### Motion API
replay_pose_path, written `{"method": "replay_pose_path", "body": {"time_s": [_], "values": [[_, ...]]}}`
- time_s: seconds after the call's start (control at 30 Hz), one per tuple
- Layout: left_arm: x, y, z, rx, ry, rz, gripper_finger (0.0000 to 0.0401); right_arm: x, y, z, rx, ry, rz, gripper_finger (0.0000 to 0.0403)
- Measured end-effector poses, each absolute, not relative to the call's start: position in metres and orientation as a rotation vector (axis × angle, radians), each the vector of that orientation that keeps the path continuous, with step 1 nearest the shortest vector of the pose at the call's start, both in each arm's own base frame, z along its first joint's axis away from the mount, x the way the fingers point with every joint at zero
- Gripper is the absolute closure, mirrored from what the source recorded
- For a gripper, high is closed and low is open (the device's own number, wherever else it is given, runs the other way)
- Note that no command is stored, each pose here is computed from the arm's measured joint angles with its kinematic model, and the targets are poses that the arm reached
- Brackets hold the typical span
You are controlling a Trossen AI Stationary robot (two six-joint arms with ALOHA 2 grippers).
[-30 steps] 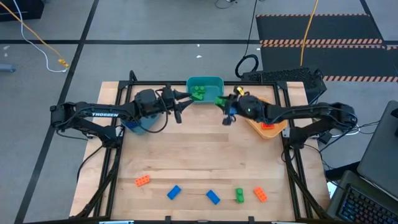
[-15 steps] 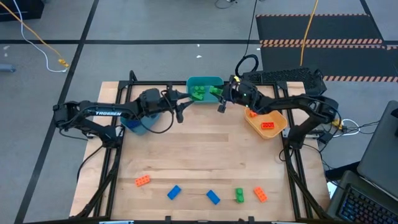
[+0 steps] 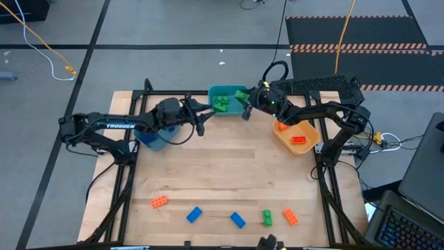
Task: Sort & place blocks by color
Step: Put the green game piece into the green bin
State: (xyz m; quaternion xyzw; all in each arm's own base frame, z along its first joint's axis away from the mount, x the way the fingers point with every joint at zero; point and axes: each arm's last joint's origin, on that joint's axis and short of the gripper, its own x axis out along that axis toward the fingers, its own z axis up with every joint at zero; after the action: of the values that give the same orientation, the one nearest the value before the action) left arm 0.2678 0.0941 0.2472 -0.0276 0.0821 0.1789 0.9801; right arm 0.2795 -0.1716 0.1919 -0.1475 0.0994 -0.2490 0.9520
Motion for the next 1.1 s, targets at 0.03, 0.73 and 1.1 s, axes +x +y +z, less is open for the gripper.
{"method": "replay_pose_path", "body": {"time_s": [0.03, 0.73, 1.1], "values": [[0.268, 0.094, 0.247, -0.079, 0.162, 0.362, 0.0256, 0.279, -0.173, 0.192, -0.273, 0.195, -0.513, 0.0230], [0.273, 0.073, 0.241, -0.238, 0.203, 0.284, 0.0256, 0.263, -0.151, 0.235, 0.023, 0.079, -0.335, 0.0130], [0.280, 0.045, 0.251, -0.239, 0.141, -0.053, 0.0256, 0.265, -0.121, 0.262, -0.060, -0.041, -0.236, 0.0144]]}}
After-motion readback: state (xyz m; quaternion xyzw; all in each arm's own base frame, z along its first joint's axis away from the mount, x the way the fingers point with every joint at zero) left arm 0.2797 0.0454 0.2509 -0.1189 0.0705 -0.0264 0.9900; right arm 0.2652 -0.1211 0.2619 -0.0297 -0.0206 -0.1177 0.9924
